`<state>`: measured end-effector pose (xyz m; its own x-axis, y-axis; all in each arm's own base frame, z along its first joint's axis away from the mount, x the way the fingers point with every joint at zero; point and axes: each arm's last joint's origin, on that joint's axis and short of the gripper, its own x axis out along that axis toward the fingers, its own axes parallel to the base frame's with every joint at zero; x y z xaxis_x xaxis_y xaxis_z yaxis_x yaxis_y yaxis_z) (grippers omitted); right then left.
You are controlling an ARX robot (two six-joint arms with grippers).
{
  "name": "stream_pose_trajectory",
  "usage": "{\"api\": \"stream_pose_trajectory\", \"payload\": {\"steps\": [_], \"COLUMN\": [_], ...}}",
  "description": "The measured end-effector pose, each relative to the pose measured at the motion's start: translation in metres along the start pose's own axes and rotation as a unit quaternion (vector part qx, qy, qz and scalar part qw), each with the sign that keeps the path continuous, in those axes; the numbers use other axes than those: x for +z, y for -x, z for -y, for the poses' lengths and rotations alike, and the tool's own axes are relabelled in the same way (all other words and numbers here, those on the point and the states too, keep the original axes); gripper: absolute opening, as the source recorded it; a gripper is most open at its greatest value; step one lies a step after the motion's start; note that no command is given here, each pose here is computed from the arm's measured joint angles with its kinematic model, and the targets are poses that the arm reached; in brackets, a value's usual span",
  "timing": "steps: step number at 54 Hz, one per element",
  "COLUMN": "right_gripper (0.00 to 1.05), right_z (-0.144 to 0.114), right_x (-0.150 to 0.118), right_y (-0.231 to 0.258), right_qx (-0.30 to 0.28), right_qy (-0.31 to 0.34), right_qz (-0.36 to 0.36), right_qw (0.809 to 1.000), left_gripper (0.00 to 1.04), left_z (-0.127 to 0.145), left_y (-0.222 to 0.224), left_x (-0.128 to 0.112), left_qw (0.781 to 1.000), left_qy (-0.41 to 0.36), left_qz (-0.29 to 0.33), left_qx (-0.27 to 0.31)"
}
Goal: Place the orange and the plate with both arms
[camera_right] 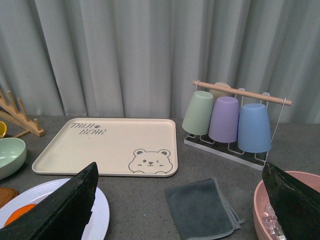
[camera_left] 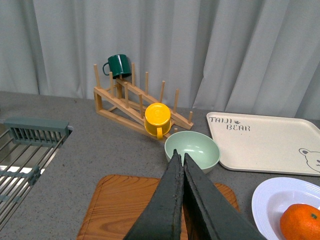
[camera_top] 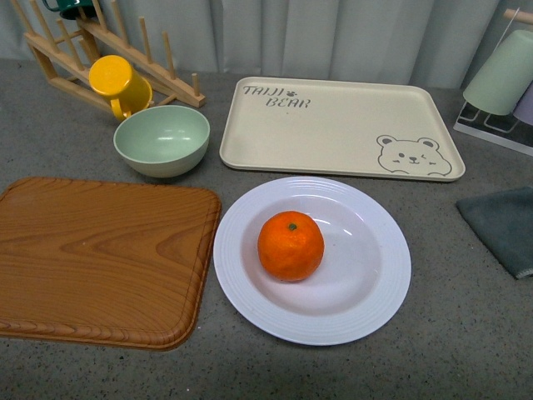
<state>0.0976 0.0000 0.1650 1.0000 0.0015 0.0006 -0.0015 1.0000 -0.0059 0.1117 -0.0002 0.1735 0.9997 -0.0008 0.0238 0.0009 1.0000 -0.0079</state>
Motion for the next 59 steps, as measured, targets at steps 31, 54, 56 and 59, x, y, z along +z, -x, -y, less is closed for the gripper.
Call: {"api": "stream_pose_trajectory", "payload": {"steps": [31,54,56,59], "right_gripper": [0.96,0.96,0.96,0.96], "right_z": [0.0,0.001,0.001,0.002], "right_x": [0.0,-0.002,-0.002,-0.001], "right_y": [0.0,-0.04,-0.047,-0.062], "right_qx": [0.0,0.021,0.028,0.032], "right_qy": [0.0,-0.029,-0.04,-0.058], "right_qz": [0.0,-0.109,-0.119,-0.138], "right_qw": [1.0,0.993,0.992,0.988], "left_gripper": [0.32,1.0,0.98,0.98], "left_z": [0.0,0.0,0.0,0.0], "left_y": [0.015,0.015,0.015,0.015], "left_x": [-0.003,-0.003,-0.003,-0.003], "left_qw": [1.0,1.0,1.0,1.0], "left_qy": [0.0,-0.001,-0.001,-0.001], "left_qz": [-0.004,-0.004,-0.004,-0.004], "left_qx": [-0.001,-0.001,-0.001,-0.001]}}
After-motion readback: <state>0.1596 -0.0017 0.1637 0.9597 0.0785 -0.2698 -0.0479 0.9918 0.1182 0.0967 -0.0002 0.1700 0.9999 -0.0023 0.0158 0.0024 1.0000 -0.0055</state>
